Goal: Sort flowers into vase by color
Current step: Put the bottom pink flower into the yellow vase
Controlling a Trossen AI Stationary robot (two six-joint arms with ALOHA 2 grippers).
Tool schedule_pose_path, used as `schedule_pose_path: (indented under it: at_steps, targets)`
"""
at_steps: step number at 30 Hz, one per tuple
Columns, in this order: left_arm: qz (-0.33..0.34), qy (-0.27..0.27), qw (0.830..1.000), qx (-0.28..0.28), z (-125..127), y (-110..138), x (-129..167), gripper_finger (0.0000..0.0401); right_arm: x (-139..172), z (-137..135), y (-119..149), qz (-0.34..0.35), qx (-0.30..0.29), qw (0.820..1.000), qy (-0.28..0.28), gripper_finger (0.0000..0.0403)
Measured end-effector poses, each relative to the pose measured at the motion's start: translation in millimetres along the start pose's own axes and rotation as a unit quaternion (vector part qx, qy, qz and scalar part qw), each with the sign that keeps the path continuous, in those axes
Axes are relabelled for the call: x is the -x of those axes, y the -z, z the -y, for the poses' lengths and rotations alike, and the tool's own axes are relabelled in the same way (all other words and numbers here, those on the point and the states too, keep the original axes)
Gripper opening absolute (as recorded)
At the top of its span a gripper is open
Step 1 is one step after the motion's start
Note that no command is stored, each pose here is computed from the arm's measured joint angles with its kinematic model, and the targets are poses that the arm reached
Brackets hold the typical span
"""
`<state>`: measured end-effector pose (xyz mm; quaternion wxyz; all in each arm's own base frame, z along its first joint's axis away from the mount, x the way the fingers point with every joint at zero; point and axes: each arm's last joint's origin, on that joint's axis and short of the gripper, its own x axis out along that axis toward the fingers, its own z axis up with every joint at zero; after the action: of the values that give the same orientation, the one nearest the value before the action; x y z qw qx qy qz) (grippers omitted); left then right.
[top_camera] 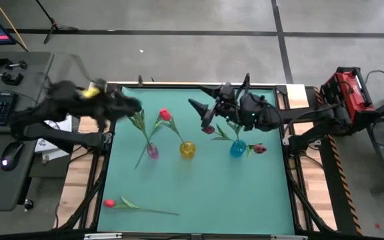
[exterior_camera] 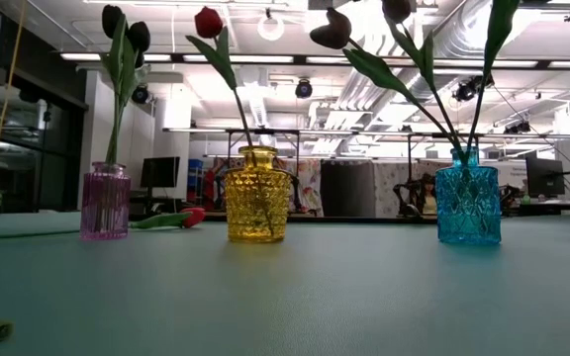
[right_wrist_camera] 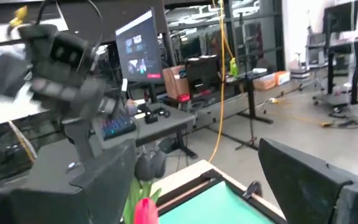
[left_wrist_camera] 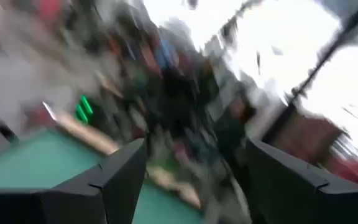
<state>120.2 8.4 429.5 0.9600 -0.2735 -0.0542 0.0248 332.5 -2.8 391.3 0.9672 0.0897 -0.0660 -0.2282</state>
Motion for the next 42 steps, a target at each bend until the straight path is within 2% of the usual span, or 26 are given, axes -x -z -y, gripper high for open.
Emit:
schedule_pose_path:
  at_steps: [3,5,8,11,14,17,19,21,24,27,29,31,34,38,42]
  targets:
    - [-0.102,0.028,0.994,0.040,1.6,21.9,-26.7,0.0254,2.2,3.9,-5.3,0.004,0.013,1.000,0.005,0.0325]
    - [-0.170,0.035,0.983,0.051,4.7,40.3,-41.3,0.0249,2.1,5.9,-5.9,0.003,0.021,1.000,0.008,0.0325]
    - [-0.287,0.054,0.953,0.076,15.3,71.7,-54.1,0.0242,1.7,7.8,-3.0,-0.013,0.038,0.999,0.012,0.0325]
    - [-0.392,0.051,0.913,0.102,29.9,104.9,-58.0,0.0237,1.1,10.9,0.2,-0.031,0.050,0.998,0.018,0.0325]
    - [-0.478,0.033,0.869,0.122,46.0,132.5,-50.0,0.0233,0.4,13.6,3.5,-0.047,0.059,0.997,0.024,0.0325]
    - [-0.565,-0.046,0.808,0.163,56.1,160.1,-34.4,0.0231,-0.8,17.3,5.2,-0.057,0.065,0.996,0.030,0.0325]
    - [-0.594,-0.105,0.772,0.198,62.7,176.8,-25.5,0.0231,-1.7,20.1,6.4,-0.065,0.069,0.995,0.036,0.0325]
    - [-0.598,-0.167,0.748,0.235,69.8,194.6,-19.2,0.0231,-2.7,23.1,7.2,-0.070,0.072,0.994,0.041,0.0325]
    - [-0.544,-0.287,0.729,0.301,77.2,222.3,-15.5,0.0231,-4.4,29.3,9.1,-0.083,0.072,0.993,0.052,0.0325]
    - [-0.470,-0.398,0.686,0.386,83.2,250.2,-15.5,0.0231,-5.6,36.4,13.4,-0.106,0.064,0.990,0.068,0.0325]
    - [-0.440,-0.438,0.656,0.429,88.7,269.8,-16.8,0.0231,-6.0,40.8,16.2,-0.122,0.061,0.988,0.076,0.0325]
    - [-0.419,-0.460,0.635,0.457,93.7,290.2,-19.2,0.0231,-6.2,45.5,19.5,-0.143,0.067,0.984,0.078,0.0325]
    - [-0.409,-0.460,0.621,0.486,98.1,322.6,-31.6,0.0231,-7.0,51.9,22.8,-0.169,0.074,0.980,0.069,0.0325]
    - [-0.377,-0.447,0.622,0.521,93.9,359.9,-54.6,0.0231,-8.5,59.1,24.9,-0.190,0.072,0.978,0.054,0.0325]
    - [-0.359,-0.458,0.623,0.523,91.5,374.1,-68.2,0.0231,-8.9,60.2,25.8,-0.202,0.064,0.977,0.030,0.0325]
